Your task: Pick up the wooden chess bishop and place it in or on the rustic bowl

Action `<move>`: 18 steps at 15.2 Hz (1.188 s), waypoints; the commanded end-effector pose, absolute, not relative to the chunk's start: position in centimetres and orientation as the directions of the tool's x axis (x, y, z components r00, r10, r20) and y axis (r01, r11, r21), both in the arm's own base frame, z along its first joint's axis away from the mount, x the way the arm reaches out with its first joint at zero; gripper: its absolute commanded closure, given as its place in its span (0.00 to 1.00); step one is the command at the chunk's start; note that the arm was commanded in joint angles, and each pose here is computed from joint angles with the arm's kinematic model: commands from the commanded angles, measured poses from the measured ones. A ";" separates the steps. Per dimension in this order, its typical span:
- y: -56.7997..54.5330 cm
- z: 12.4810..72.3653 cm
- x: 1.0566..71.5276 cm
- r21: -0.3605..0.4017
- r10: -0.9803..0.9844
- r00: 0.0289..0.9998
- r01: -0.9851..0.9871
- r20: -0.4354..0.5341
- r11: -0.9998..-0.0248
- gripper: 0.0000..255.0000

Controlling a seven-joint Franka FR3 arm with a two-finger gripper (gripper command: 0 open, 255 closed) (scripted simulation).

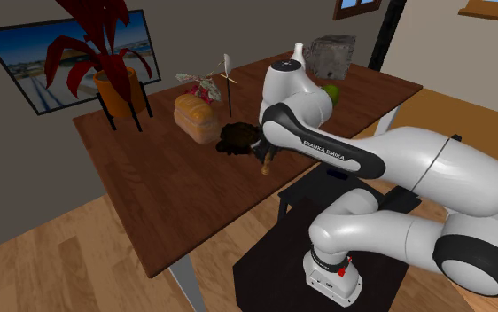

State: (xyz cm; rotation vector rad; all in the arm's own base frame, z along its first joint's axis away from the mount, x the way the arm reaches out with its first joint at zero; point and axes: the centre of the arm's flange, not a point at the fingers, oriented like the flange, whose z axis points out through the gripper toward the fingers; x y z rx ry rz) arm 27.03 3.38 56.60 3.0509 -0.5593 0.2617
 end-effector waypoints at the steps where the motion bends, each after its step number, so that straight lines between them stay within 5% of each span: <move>1: 3.3 57.7 27.1 -0.002 -0.350 0.921 -0.355 0.170 -0.935 1.00; 18: 3.3 66.7 27.1 -0.002 -0.350 0.921 -0.355 0.170 -0.935 1.00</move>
